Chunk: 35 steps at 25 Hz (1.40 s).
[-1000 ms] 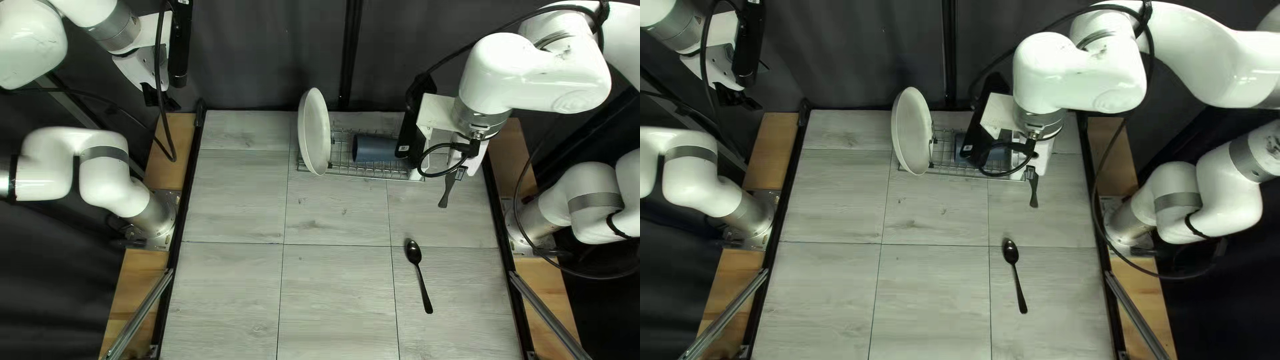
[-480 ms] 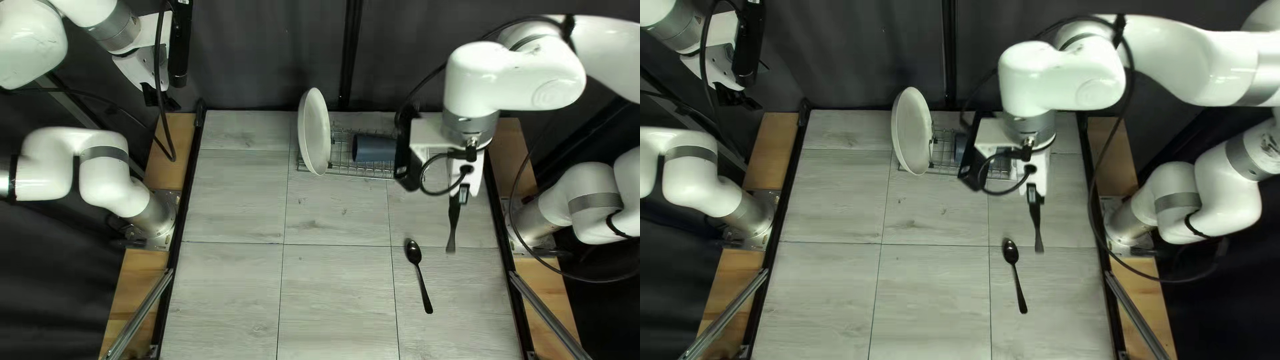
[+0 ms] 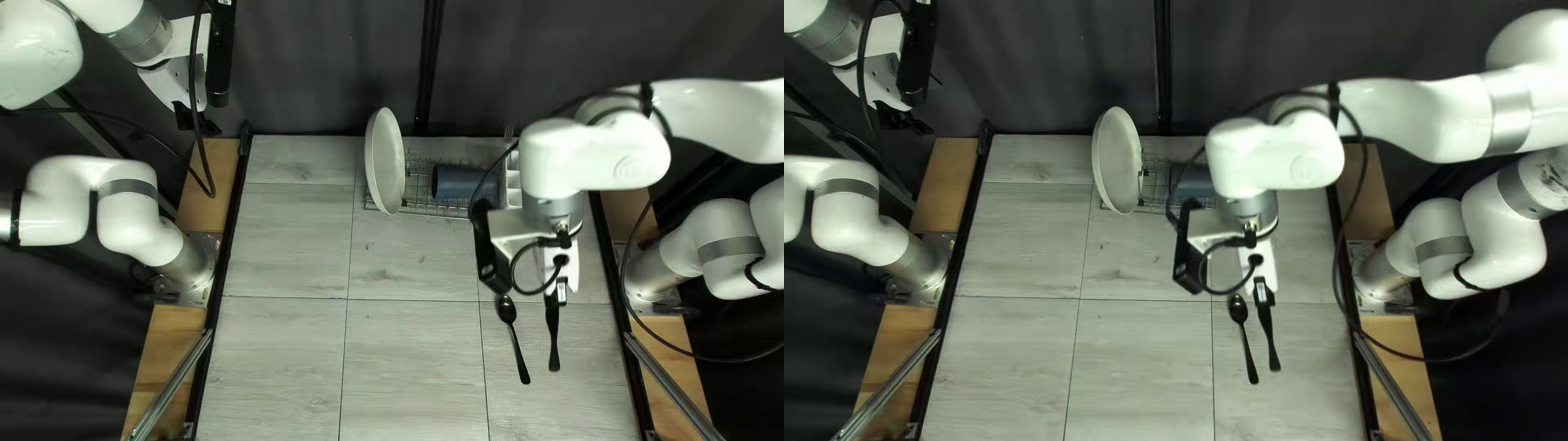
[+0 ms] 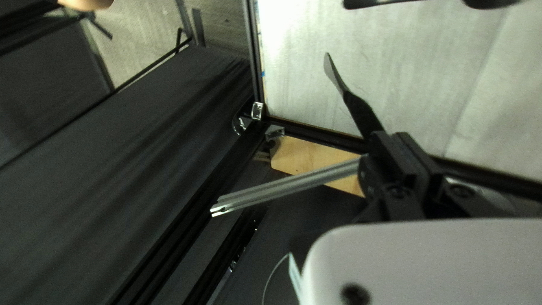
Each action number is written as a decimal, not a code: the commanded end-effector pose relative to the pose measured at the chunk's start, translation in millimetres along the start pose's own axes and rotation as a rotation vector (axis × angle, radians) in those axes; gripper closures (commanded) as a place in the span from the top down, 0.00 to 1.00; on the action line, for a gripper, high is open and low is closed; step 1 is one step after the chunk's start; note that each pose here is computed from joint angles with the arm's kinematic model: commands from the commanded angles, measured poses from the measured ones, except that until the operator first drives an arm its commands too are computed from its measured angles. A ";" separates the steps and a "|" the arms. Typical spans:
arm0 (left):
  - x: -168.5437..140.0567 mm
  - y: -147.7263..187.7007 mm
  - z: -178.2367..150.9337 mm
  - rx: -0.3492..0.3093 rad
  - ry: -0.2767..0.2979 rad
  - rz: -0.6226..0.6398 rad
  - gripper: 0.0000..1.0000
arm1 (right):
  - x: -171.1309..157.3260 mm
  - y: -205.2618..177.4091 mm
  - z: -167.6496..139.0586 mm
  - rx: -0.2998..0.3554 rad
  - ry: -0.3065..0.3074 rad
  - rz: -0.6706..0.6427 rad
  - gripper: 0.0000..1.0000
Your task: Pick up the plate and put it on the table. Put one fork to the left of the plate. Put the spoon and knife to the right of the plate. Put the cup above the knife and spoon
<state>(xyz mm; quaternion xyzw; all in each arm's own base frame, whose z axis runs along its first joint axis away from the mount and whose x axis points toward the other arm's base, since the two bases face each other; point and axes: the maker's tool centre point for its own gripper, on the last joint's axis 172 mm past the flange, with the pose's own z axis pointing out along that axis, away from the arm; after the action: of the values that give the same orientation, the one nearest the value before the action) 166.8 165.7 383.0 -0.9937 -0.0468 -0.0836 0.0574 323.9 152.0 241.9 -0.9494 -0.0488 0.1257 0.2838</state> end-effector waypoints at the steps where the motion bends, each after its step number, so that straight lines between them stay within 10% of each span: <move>1: 0.0 0.0 0.0 0.000 0.000 0.000 1.00 | 3.3 16.5 20.7 0.048 0.010 -0.030 0.00; 20: 0.0 0.0 0.0 0.000 0.000 0.000 1.00 | -14.8 84.7 57.2 0.076 0.118 -0.049 0.00; 23: 0.0 0.0 0.0 0.000 0.000 0.000 1.00 | -17.5 95.3 58.3 0.053 0.136 -0.058 0.58; 24: 0.0 0.0 0.0 0.000 0.000 0.000 1.00 | -18.6 98.4 59.1 0.048 0.141 -0.059 0.92; 25: 0.0 0.0 0.0 0.000 0.000 0.000 1.00 | -21.3 108.4 61.4 0.038 0.150 -0.058 1.00; 35: 0.0 0.0 0.0 0.000 0.000 0.000 1.00 | -39.5 169.3 91.1 -0.095 0.209 -0.040 1.00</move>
<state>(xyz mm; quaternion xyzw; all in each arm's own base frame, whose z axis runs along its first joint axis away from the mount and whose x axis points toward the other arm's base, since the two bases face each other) 166.8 165.7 383.0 -0.9937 -0.0468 -0.0836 0.0573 273.7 64.3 96.2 -0.9623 -0.0459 0.0272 0.2666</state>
